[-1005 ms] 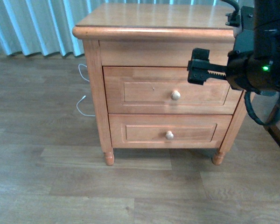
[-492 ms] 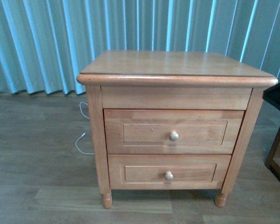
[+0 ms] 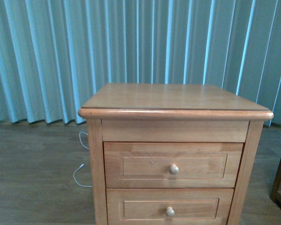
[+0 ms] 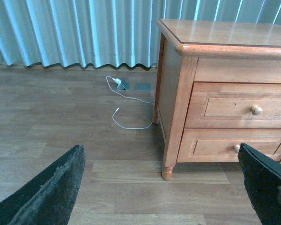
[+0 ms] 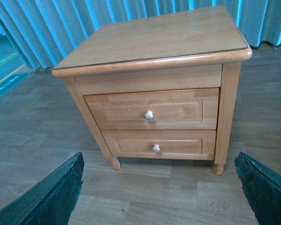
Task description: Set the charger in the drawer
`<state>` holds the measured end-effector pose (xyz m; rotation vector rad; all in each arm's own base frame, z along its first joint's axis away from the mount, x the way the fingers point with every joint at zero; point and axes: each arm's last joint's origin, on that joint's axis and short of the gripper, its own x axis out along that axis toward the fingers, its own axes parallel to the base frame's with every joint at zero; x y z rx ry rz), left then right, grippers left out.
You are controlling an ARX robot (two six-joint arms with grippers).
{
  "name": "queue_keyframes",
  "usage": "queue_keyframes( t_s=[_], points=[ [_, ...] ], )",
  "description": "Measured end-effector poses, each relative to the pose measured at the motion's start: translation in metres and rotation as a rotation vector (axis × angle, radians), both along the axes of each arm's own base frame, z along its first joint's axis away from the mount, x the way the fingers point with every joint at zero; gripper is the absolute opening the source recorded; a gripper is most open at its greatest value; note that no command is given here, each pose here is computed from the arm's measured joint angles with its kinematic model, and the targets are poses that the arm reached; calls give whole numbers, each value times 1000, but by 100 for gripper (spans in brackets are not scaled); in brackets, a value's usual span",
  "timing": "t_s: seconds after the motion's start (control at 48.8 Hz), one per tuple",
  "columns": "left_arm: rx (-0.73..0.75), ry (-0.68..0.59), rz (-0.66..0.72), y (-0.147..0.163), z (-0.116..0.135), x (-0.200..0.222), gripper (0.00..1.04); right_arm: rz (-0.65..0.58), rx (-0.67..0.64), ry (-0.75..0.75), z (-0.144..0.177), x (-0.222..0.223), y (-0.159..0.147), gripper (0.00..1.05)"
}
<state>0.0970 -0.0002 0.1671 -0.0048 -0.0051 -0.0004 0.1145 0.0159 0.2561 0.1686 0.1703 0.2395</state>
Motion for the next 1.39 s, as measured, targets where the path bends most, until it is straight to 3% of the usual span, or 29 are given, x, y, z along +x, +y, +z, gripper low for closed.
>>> queue_keyframes(
  t_s=[0.267, 0.328, 0.39, 0.8, 1.395],
  points=[
    [0, 0, 0, 0, 0, 0, 99, -52, -18, -25, -4, -8, 1, 95],
    [0, 0, 0, 0, 0, 0, 99, -179, -87, -124, -11, -13, 0, 84],
    [0, 0, 0, 0, 0, 0, 99, -228, -117, -163, -18, -17, -3, 73],
    [0, 0, -1, 0, 0, 0, 99, -238, -163, -166, -57, -17, -16, 1],
    [0, 0, -1, 0, 0, 0, 99, -239, -166, -166, -81, -17, -16, 2]
  ],
)
